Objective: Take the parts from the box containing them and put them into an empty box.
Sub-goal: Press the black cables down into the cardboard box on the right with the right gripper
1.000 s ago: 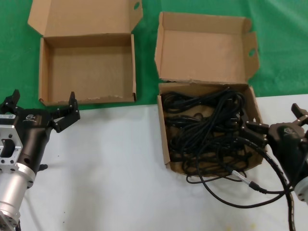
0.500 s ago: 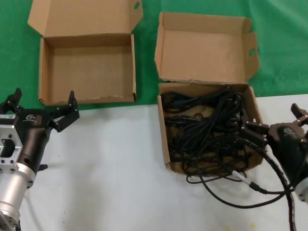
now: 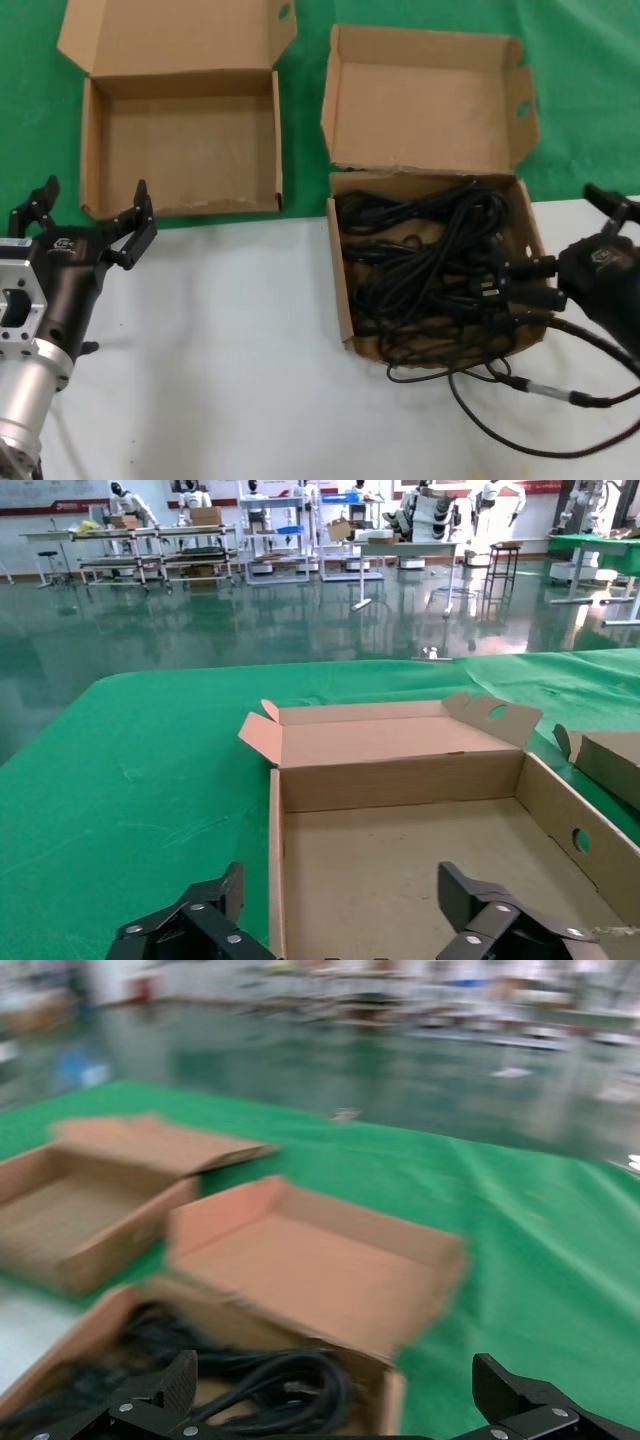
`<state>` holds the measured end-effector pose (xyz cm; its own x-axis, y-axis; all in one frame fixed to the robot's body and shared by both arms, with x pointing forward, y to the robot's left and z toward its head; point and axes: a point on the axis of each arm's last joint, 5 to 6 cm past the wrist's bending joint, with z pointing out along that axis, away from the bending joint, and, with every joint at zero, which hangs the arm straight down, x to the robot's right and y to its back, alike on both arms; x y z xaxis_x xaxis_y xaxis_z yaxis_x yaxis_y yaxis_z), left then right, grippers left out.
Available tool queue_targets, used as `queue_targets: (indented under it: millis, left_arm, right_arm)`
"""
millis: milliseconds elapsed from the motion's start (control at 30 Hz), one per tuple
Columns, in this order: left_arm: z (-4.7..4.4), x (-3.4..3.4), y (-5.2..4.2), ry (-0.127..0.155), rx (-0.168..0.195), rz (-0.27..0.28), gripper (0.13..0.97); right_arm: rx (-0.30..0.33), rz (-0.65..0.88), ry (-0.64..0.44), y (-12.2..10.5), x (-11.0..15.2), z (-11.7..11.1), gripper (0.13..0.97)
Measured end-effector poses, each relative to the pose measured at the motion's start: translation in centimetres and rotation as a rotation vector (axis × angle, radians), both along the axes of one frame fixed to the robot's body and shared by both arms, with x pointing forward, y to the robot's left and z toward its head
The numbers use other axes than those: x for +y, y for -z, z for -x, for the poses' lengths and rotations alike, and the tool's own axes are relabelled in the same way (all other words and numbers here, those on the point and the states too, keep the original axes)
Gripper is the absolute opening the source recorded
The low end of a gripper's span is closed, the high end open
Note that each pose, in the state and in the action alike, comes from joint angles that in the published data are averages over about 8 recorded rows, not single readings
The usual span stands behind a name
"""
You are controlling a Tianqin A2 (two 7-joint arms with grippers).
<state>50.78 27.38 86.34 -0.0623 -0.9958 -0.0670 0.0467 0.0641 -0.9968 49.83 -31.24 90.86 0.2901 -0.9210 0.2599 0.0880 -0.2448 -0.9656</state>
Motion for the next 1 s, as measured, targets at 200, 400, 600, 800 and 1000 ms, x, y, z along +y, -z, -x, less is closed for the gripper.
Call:
queue_targets:
  millis: [200, 400, 600, 800, 1000]
  left_arm:
    - [0.0, 0.0, 0.0, 0.0, 0.0, 0.0, 0.666]
    - [0.0, 0.0, 0.0, 0.0, 0.0, 0.0, 0.51]
    - [0.0, 0.0, 0.0, 0.0, 0.0, 0.0, 0.394]
    - [0.0, 0.0, 0.0, 0.0, 0.0, 0.0, 0.324]
    - [0.0, 0.0, 0.0, 0.0, 0.0, 0.0, 0.249]
  right_arm:
    - [-0.003, 0.289, -0.194, -3.7, -1.5, -0.5, 0.966]
    - [-0.043, 0.616, -0.366, -6.9, -1.7, -1.7, 0.966]
    - [-0.121, 0.957, -0.504, -9.6, -0.8, -3.7, 0.966]
    - [-0.168, 1.208, -0.57, -11.0, 0.9, -5.8, 0.964]
    - [-0.186, 1.346, -0.587, -11.4, 2.6, -8.0, 0.963]
